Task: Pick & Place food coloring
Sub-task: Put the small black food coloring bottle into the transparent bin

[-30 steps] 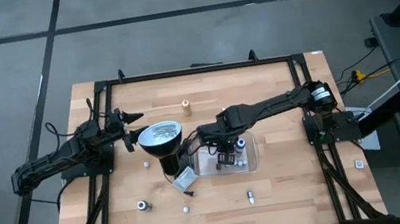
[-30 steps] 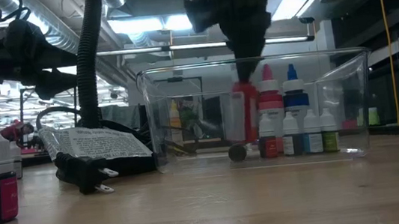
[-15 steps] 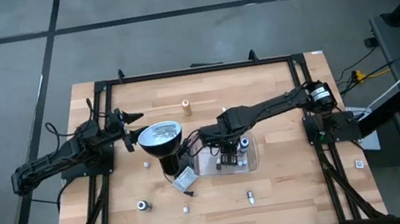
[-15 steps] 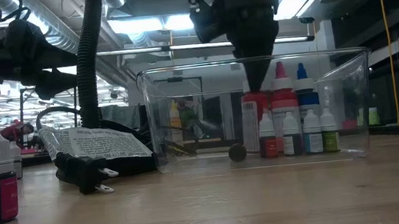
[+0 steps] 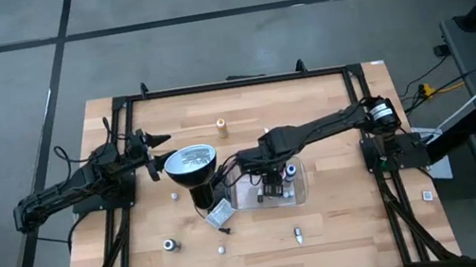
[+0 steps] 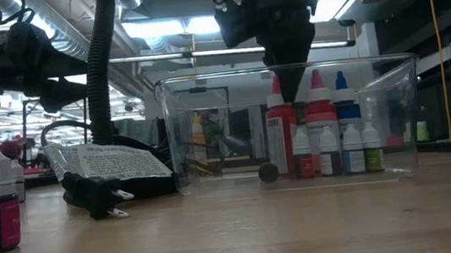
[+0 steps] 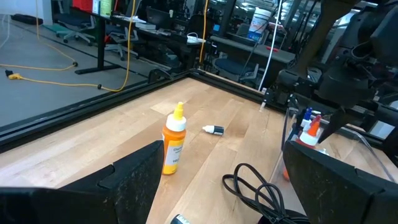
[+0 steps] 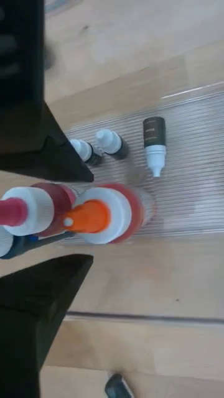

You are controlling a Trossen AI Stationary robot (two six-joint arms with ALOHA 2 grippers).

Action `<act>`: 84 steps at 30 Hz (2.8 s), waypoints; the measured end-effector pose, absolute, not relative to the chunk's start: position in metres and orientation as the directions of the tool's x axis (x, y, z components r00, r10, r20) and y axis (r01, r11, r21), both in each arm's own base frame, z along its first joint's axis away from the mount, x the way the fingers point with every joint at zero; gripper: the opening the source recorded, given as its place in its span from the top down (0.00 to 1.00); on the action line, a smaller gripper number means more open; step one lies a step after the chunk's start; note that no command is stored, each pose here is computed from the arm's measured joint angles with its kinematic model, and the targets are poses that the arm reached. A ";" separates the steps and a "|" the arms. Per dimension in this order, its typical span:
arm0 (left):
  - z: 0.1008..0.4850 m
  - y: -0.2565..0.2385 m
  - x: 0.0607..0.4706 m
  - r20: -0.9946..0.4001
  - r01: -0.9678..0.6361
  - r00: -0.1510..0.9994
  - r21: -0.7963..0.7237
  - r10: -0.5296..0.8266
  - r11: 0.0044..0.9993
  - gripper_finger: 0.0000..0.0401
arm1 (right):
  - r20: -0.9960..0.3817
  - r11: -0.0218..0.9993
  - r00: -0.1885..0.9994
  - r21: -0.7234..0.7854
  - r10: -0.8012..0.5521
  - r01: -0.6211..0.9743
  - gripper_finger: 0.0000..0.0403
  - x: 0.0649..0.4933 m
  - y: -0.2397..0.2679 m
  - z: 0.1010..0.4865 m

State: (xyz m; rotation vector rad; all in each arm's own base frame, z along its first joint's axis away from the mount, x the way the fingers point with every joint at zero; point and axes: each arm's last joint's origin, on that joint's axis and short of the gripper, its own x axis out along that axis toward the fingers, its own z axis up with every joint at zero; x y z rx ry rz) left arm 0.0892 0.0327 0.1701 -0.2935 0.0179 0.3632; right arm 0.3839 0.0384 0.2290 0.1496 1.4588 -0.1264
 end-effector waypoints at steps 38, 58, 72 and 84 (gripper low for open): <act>0.170 0.033 0.089 -0.070 -0.353 0.935 -0.279 0.348 0.893 0.20 | -0.912 0.661 0.255 -0.023 -0.321 0.750 0.36 0.333 -0.086 0.306; 0.170 0.033 0.089 -0.070 -0.353 0.935 -0.279 0.347 0.893 0.20 | -0.963 0.671 0.195 0.022 -0.184 0.741 0.36 0.343 -0.105 0.199; 0.170 0.033 0.089 -0.070 -0.353 0.935 -0.280 0.347 0.893 0.20 | -0.990 0.673 0.113 0.025 -0.088 0.739 0.42 0.356 -0.106 0.150; 0.170 0.033 0.089 -0.071 -0.353 0.935 -0.280 0.348 0.893 0.20 | -0.991 0.659 0.113 0.041 -0.067 0.751 0.60 0.358 -0.111 0.141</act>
